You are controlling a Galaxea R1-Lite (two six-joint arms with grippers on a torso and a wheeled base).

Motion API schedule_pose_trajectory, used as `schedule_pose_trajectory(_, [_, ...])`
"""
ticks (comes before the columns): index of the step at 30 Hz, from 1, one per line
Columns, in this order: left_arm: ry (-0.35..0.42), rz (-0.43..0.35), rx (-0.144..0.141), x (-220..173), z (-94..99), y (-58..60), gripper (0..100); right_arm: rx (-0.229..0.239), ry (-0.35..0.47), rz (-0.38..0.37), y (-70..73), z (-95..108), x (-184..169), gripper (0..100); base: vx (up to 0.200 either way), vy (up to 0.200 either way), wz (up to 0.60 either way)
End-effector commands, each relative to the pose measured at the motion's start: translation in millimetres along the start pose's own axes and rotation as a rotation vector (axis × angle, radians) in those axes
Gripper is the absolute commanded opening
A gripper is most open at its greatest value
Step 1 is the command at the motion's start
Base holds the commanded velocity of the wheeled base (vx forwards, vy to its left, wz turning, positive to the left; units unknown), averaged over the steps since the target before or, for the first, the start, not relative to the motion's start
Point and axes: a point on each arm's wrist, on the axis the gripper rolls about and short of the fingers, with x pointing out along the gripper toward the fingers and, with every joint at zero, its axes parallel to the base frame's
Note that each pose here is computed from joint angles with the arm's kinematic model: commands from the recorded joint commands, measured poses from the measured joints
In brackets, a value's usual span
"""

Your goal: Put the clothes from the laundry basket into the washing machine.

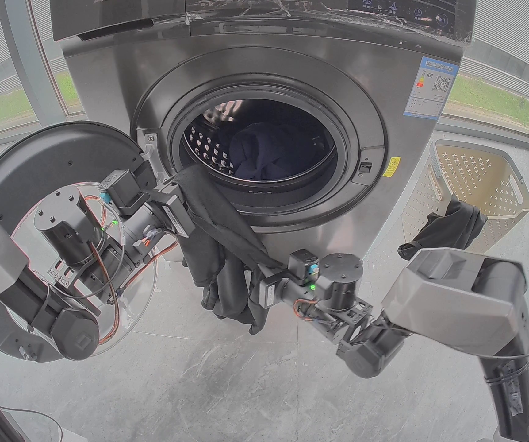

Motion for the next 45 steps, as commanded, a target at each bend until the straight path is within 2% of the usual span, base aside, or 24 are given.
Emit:
schedule_pose_trajectory(1, [0.012, 0.018, 0.004, -5, -0.2, 5.4, 0, 0.003, -0.109, -0.042, -29.2, 74, -51, 0, 0.000, 0.000, 0.00])
schedule_pose_trajectory(5, [0.015, 0.018, 0.009, -13, 4.4, 7.0, 0, 0.018, -0.171, -0.023, -25.7, 111, -87, 0, 0.000, 0.000, 0.00])
schedule_pose_trajectory(10, [0.005, -0.017, 0.012, -26, 16.7, 1.8, 0, 0.037, -0.244, -0.019, -23.2, 148, -121, 0, 0.000, 0.000, 0.00])
schedule_pose_trajectory(12, [0.008, -0.029, 0.012, -31, 19.7, 0.0, 0, 0.036, -0.269, -0.026, -25.9, 157, -127, 0, 0.000, 0.000, 0.00])
schedule_pose_trajectory(17, [0.001, -0.014, 0.016, -36, 23.8, 1.7, 0, 0.025, -0.322, -0.081, -43.7, 170, -130, 0, 0.000, 0.000, 0.00])
schedule_pose_trajectory(20, [0.010, -0.011, 0.018, -38, 22.5, 3.0, 0, 0.025, -0.358, -0.086, -45.7, 177, -128, 0, 0.000, 0.000, 0.00])
schedule_pose_trajectory(23, [-0.002, -0.008, 0.020, -36, 24.1, 1.0, 0, 0.029, -0.414, -0.072, -41.5, 192, -129, 0, 0.000, 0.000, 0.00])
schedule_pose_trajectory(27, [-0.023, -0.011, 0.024, -33, 28.3, 0.6, 0, 0.030, -0.438, -0.065, -38.9, 199, -133, 0, 0.000, 0.000, 0.00])
schedule_pose_trajectory(39, [-0.093, -0.020, 0.034, -28, 45.3, -2.5, 0, 0.031, -0.438, -0.070, -39.9, 200, -137, 0, 0.000, 0.000, 0.00])
schedule_pose_trajectory(45, [-0.098, -0.026, 0.031, -27, 45.9, -5.8, 0, 0.028, -0.439, -0.077, -42.3, 202, -142, 0, 0.000, 0.000, 0.00])
